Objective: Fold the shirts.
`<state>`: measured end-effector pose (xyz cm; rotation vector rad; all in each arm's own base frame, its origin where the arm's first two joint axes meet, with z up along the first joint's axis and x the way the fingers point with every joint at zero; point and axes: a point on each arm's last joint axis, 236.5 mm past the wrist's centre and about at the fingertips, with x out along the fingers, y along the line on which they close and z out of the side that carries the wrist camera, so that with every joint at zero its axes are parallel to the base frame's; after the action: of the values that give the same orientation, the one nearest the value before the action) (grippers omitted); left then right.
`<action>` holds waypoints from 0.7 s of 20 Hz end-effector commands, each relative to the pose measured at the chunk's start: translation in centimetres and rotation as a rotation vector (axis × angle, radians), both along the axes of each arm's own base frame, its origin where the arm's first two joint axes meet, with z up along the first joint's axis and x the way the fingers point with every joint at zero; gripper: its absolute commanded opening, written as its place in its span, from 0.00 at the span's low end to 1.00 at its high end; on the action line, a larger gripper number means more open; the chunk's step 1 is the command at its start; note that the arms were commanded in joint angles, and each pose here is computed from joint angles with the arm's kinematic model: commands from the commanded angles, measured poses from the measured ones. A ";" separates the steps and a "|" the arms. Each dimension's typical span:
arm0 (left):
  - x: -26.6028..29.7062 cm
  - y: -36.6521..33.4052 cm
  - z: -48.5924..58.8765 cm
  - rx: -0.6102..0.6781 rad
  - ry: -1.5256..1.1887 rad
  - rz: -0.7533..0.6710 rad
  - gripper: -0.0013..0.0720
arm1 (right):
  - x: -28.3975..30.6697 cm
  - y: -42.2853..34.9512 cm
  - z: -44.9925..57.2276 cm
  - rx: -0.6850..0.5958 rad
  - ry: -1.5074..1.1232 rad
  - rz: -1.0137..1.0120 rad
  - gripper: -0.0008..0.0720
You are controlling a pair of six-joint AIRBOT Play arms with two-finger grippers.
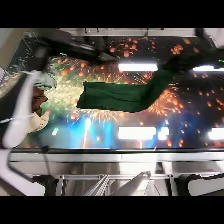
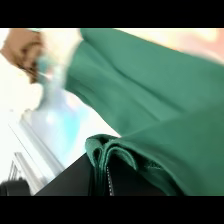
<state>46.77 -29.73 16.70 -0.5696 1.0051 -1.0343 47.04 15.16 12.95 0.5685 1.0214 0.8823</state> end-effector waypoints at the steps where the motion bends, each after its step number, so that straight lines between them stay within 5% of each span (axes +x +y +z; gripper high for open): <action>1: -2.8 12.7 3.7 0.189 -0.103 0.164 0.05 | 1.6 14.1 1.5 0.059 -0.158 -0.009 0.04; 6: -7.3 21.9 1.0 0.240 -0.021 0.329 0.05 | 0.7 31.2 -7.9 0.064 -0.164 0.049 0.08; 7: -8.1 22.8 -0.3 0.240 0.007 0.350 0.05 | 0.0 33.4 -10.3 0.080 -0.123 0.082 0.51; 8: -8.7 23.4 -1.5 0.239 0.030 0.364 0.05 | -0.8 34.6 -11.8 0.096 -0.081 0.121 0.67; 9: -9.3 23.8 -2.6 0.239 0.050 0.372 0.06 | -1.6 35.0 -12.6 0.111 -0.036 0.150 0.49; 10: -9.9 24.2 -3.6 0.234 0.074 0.386 0.06 | -2.1 34.6 -12.6 0.113 -0.017 0.182 0.42; 14: -10.9 24.2 -4.1 0.107 0.089 0.424 0.06 | 0.0 24.6 -8.9 0.030 0.023 0.228 0.42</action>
<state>36.92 -5.75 13.14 -0.6269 0.9977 -0.5608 46.92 44.82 3.06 0.5321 1.0148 1.0964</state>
